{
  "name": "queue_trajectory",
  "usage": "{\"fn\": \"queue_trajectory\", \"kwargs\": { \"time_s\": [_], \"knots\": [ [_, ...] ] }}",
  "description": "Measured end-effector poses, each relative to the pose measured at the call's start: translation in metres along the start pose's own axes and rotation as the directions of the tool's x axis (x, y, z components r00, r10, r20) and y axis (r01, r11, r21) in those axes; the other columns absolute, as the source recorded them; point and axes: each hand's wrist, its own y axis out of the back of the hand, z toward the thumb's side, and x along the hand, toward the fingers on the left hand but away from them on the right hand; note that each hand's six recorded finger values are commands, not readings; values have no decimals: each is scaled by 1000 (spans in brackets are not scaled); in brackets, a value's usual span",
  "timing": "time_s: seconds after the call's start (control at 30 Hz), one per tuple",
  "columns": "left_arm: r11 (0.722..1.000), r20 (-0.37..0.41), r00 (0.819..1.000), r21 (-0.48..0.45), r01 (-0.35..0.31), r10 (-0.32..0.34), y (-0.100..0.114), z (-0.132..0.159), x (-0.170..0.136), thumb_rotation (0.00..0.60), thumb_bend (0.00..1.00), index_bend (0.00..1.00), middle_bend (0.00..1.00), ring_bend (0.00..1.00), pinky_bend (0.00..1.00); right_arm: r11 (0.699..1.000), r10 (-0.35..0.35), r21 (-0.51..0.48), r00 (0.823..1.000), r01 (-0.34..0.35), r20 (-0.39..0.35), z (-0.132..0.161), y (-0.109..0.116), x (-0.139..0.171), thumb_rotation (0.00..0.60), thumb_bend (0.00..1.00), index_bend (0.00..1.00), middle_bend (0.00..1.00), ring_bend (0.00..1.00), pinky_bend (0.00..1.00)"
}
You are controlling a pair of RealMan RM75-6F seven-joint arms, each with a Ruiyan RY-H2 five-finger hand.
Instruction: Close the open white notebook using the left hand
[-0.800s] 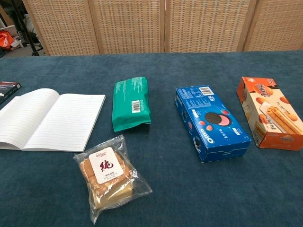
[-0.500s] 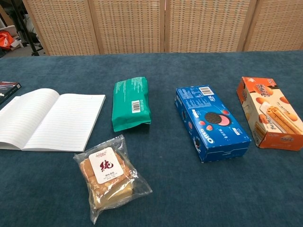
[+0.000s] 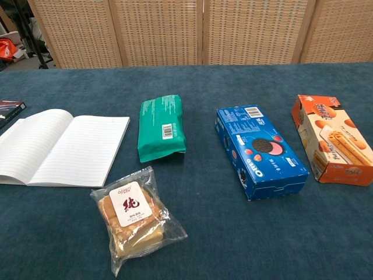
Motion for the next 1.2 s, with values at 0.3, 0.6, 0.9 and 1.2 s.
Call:
{"fn": "queue_trajectory", "kwargs": {
  "time_s": [0.3,0.6,0.9,1.2],
  "knots": [
    [1000,6,1000,0,6,-6,-1,2,0,600,0,0,0,0,0,1000,2,-5,1000,-2,2,-1,0,0,600,90,54,0,0,0],
    [998,40,997,6,64,-65,-16,9,10,600,0,0,0,0,0,1000,0,-8,1000,1,16,-4,1,-2,600,91,54,0,0,0],
    [991,84,991,98,93,-101,-35,16,27,600,0,0,0,0,0,1000,-4,-14,1000,5,21,-6,2,-2,600,91,54,0,0,0],
    [978,106,984,165,126,-145,-54,18,44,600,0,0,0,0,0,1000,-5,-12,1000,5,21,-5,1,-2,600,91,54,0,0,0]
  ]
}}
